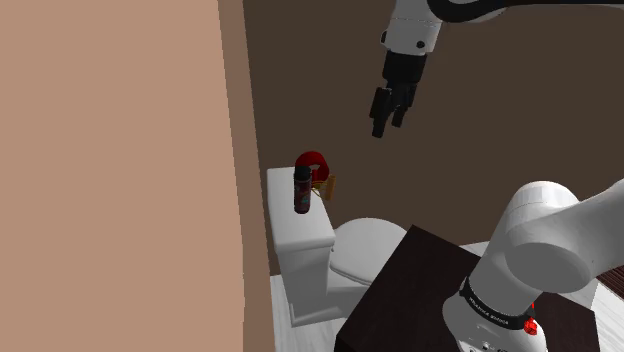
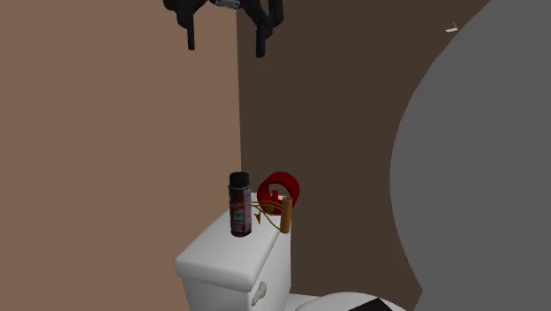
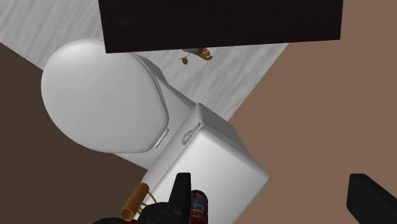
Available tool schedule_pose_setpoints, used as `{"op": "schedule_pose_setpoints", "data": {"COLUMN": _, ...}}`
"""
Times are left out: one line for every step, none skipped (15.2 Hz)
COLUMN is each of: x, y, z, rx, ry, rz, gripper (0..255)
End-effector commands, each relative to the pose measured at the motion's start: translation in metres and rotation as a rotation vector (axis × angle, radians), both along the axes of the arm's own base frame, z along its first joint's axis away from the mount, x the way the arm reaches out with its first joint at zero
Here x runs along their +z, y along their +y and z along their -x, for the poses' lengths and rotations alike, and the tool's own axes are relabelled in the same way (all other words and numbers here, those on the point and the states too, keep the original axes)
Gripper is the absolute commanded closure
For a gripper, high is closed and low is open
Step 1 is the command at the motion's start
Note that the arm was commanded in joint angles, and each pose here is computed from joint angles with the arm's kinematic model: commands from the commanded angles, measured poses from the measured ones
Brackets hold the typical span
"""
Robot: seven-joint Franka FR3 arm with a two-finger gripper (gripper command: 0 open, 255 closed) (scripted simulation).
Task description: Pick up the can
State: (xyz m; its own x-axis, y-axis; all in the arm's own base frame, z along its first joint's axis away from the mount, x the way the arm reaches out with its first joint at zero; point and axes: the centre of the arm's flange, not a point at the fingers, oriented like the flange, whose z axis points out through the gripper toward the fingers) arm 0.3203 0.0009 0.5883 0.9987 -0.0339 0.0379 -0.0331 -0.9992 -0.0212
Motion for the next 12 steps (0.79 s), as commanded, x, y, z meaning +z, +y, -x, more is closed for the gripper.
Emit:
{"op": "schedule_pose_setpoints", "data": {"x": 0.0, "y": 0.0, "z": 0.0, "rx": 0.0, "ry": 0.0, "rz": 0.0, "gripper": 0}}
{"op": "schedule_pose_setpoints", "data": {"x": -0.009, "y": -0.004, "z": -0.009, "rx": 0.01, "ry": -0.001, "rz": 0.001, "gripper": 0}}
{"op": "schedule_pose_setpoints", "data": {"x": -0.017, "y": -0.008, "z": -0.018, "rx": 0.021, "ry": -0.002, "rz": 0.003, "gripper": 0}}
{"op": "schedule_pose_setpoints", "data": {"x": -0.026, "y": -0.012, "z": -0.027, "rx": 0.031, "ry": -0.003, "rz": 0.004, "gripper": 0}}
{"op": "schedule_pose_setpoints", "data": {"x": -0.034, "y": -0.016, "z": -0.036, "rx": 0.042, "ry": -0.004, "rz": 0.005, "gripper": 0}}
{"op": "schedule_pose_setpoints", "data": {"x": -0.042, "y": -0.02, "z": -0.046, "rx": 0.052, "ry": -0.005, "rz": 0.006, "gripper": 0}}
{"op": "schedule_pose_setpoints", "data": {"x": -0.051, "y": -0.023, "z": -0.055, "rx": 0.062, "ry": -0.006, "rz": 0.008, "gripper": 0}}
{"op": "schedule_pose_setpoints", "data": {"x": -0.059, "y": -0.027, "z": -0.064, "rx": 0.073, "ry": -0.007, "rz": 0.009, "gripper": 0}}
{"op": "schedule_pose_setpoints", "data": {"x": -0.068, "y": -0.03, "z": -0.074, "rx": 0.083, "ry": -0.008, "rz": 0.01, "gripper": 0}}
{"op": "schedule_pose_setpoints", "data": {"x": -0.076, "y": -0.034, "z": -0.083, "rx": 0.093, "ry": -0.01, "rz": 0.011, "gripper": 0}}
{"op": "schedule_pose_setpoints", "data": {"x": -0.085, "y": -0.037, "z": -0.092, "rx": 0.104, "ry": -0.011, "rz": 0.013, "gripper": 0}}
{"op": "schedule_pose_setpoints", "data": {"x": -0.093, "y": -0.04, "z": -0.102, "rx": 0.114, "ry": -0.012, "rz": 0.014, "gripper": 0}}
